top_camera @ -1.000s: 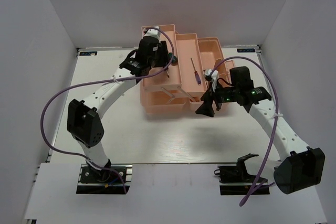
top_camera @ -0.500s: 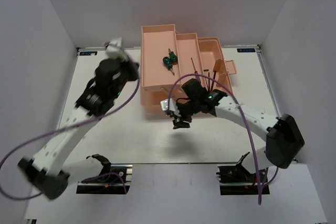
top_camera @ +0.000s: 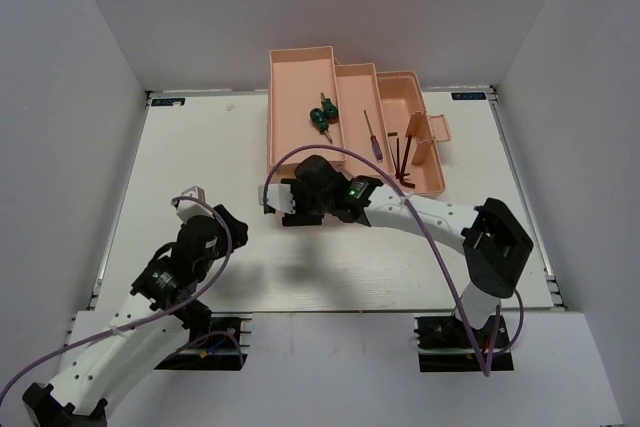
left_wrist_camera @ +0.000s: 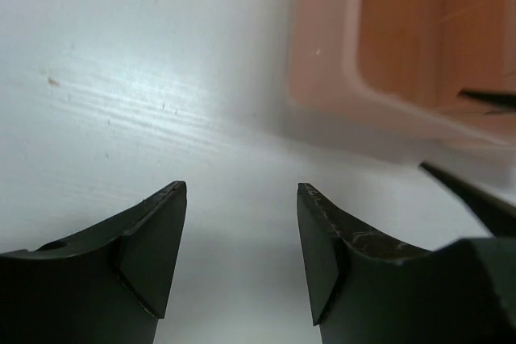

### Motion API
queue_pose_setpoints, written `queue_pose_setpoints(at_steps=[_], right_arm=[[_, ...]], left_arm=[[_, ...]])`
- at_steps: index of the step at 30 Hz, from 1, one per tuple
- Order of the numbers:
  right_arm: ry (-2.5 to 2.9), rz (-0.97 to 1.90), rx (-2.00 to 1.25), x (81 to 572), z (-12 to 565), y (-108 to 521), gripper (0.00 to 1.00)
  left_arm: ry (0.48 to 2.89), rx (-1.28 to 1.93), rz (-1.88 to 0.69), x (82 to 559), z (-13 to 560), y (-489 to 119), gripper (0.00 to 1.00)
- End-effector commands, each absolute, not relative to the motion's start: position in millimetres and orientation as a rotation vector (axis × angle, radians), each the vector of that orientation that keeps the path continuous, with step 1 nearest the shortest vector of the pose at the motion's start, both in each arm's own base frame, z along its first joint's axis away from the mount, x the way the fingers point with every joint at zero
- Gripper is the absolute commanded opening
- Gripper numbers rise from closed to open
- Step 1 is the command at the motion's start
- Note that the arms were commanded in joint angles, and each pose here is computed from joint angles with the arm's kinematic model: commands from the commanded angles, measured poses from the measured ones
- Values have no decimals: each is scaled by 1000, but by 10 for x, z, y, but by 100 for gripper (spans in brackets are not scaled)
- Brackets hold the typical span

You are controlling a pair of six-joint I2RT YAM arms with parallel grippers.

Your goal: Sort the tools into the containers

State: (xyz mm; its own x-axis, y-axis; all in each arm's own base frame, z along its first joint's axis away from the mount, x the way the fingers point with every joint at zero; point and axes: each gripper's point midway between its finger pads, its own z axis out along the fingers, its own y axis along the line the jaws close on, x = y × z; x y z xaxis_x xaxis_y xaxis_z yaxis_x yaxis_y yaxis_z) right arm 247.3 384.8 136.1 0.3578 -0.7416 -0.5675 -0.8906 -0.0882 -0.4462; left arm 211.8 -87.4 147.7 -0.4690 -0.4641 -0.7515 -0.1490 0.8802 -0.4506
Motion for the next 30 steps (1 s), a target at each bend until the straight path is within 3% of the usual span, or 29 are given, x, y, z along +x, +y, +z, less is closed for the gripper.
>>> queue_pose_setpoints(at_steps=[1,6,8,10,11,15,17,21,25,30], right_arm=[[1412,76,-1765,2788,1492,3989,61],[1420,59,-1827,2852,1219,4027,61],[1442,59,-1859,2848,1057,4012,56],[1449,71,-1867,2858,1009,4026,46],[1455,83,-1873,2835,1002,4022,34],[1439,90,-1850,2862,1208,4052,2],[1424,107,-1813,2866,1481,4095,0],[1409,154,-1760,2821,1869,4117,0],[1400,209,-1690,2749,2272,4073,0],[1413,263,-1619,2670,2589,3985,0]], left_arm=[[2085,-534,-514,2050,1322,-1007,67],[2088,-545,-561,2084,1255,-1096,69],[2074,-538,-588,2120,1298,-1146,75],[2067,-527,-622,2144,1334,-1207,77],[2068,-527,-621,2146,1301,-1209,79],[2108,-535,-698,2127,1098,-1354,81],[2102,-565,-772,2139,921,-1453,81],[2086,-577,-902,2146,709,-1625,70],[2021,-565,-955,2261,770,-1694,43],[2040,-571,-926,2406,774,-1740,41]])
